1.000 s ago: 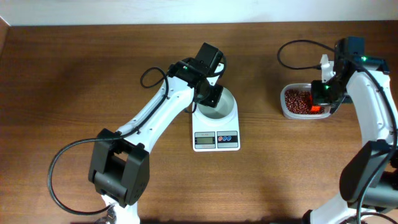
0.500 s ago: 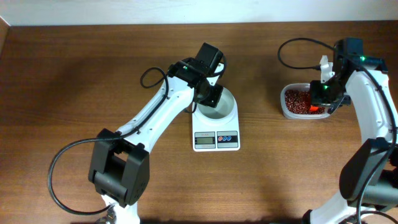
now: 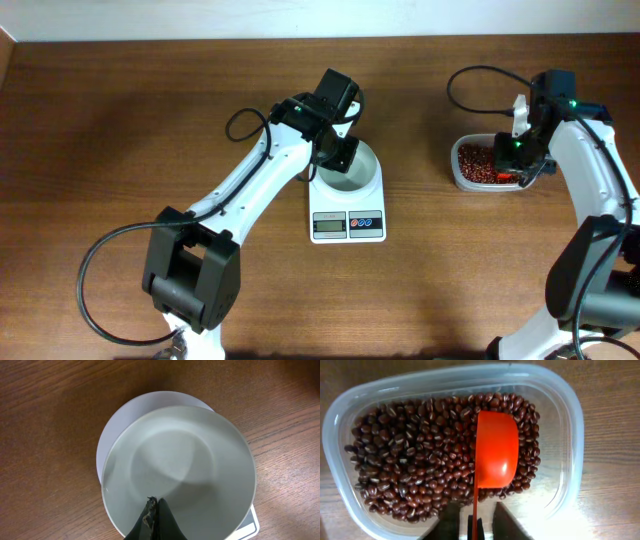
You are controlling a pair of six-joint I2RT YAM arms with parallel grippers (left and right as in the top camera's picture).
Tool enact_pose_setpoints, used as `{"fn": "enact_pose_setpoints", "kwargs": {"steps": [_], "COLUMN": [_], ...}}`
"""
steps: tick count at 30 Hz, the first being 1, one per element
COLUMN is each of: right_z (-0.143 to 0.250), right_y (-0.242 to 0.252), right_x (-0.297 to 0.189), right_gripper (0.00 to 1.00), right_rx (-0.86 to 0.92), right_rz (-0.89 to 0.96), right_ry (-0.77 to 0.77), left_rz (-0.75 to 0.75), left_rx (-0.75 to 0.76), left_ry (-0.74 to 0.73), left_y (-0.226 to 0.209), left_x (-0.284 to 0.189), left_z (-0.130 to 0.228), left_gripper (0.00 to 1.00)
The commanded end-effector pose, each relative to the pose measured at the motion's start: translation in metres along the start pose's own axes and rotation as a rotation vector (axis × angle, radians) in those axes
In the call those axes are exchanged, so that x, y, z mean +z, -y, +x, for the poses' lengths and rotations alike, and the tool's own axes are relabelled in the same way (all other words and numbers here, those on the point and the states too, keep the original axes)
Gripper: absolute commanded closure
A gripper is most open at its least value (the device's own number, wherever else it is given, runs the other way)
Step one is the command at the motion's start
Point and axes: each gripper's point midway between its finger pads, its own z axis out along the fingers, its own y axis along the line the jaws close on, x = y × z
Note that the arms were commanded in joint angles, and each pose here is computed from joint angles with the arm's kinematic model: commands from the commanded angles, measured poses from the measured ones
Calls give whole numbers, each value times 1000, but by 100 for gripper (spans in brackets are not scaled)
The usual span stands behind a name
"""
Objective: Scoop item into bowl and weigh 50g on scale
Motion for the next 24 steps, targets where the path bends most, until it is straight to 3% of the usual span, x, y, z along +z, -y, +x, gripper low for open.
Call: {"fn": "enact_pose_setpoints", "kwargs": {"steps": [1, 3, 5, 11, 14, 17, 19, 20, 24], "right_z": [-1, -1, -2, -5, -6, -7, -7, -7, -7], "right_y": [-4, -4, -4, -4, -4, -4, -4, -4, -4], "right_x": [5, 5, 5, 5, 4, 4, 4, 4, 4], "right_gripper": [86, 87, 96, 96, 96, 96, 96, 96, 96], "right_rx": [6, 5, 6, 6, 6, 5, 5, 6, 5], "right_rz": [-11, -14, -14, -14, -13, -13, -13, -13, -13], "right_ry": [0, 0, 6, 20, 23, 27, 27, 27, 27], "left_rz": [-6, -6, -10, -14, 10, 28, 40, 50, 32], "left_rx": [10, 10, 10, 7, 36, 165, 224, 313, 497], "left_ry": [-5, -4, -4, -63, -113, -120, -160, -225, -198], "left_y": [1, 1, 0, -1, 8, 25, 41, 59, 84], "left_x": [3, 3, 3, 2, -29, -61, -51, -31, -4], "left_z": [0, 0, 0, 14, 34, 51, 69, 99, 119], "left_gripper": [100, 100, 100, 100, 100, 100, 100, 100, 100]}}
